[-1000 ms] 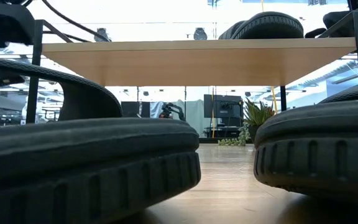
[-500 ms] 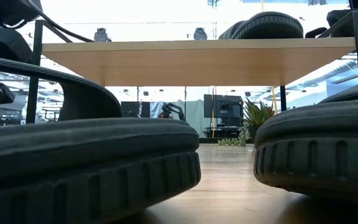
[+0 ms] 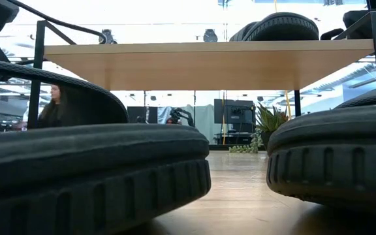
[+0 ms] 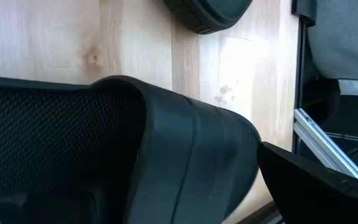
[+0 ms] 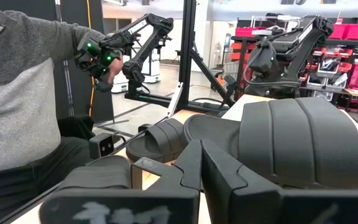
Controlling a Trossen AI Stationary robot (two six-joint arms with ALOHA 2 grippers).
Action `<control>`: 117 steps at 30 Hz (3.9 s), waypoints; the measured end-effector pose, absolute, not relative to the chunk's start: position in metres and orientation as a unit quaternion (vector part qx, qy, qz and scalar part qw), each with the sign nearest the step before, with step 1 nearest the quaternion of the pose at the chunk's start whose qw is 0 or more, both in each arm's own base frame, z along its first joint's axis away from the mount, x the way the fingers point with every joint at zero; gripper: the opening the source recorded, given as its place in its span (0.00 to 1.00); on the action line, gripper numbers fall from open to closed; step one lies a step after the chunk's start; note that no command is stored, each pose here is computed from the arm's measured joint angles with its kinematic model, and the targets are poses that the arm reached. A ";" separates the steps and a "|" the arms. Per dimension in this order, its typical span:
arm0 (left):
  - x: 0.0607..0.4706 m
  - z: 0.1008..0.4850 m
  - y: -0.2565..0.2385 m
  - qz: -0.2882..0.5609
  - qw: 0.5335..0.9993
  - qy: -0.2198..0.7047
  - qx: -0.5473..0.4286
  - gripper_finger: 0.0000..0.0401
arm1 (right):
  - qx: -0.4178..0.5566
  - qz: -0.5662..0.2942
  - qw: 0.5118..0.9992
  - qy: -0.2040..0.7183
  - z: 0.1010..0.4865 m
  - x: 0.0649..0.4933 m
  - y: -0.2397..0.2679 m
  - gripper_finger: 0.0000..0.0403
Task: Pick and place slides into the shelf
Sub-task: Put the slide on the shelf
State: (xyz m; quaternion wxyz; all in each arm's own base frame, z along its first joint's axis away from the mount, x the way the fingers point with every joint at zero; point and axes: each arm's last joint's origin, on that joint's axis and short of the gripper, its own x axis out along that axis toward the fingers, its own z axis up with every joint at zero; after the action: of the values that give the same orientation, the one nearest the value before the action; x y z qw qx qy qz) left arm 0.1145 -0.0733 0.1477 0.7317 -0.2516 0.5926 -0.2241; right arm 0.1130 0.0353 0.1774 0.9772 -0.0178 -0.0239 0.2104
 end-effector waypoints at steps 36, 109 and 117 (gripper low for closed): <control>0.118 0.317 -0.129 -0.366 0.897 0.235 0.082 0.00 | -0.021 0.210 0.977 -0.025 0.177 0.113 0.035 0.00; 0.357 0.342 0.050 -0.350 0.772 0.480 -0.227 0.00 | -0.030 0.209 0.977 -0.031 0.178 0.113 0.035 0.00; 0.379 0.324 0.054 -0.339 0.772 0.475 -0.252 0.00 | -0.032 0.208 0.977 -0.035 0.179 0.113 0.035 0.00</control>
State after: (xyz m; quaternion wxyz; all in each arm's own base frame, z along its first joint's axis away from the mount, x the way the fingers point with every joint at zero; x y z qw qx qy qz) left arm 0.3789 0.0536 0.3242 0.7716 -0.2516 0.4755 -0.3395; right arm 0.1134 0.0354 0.1789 0.9769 -0.0316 -0.0349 0.2084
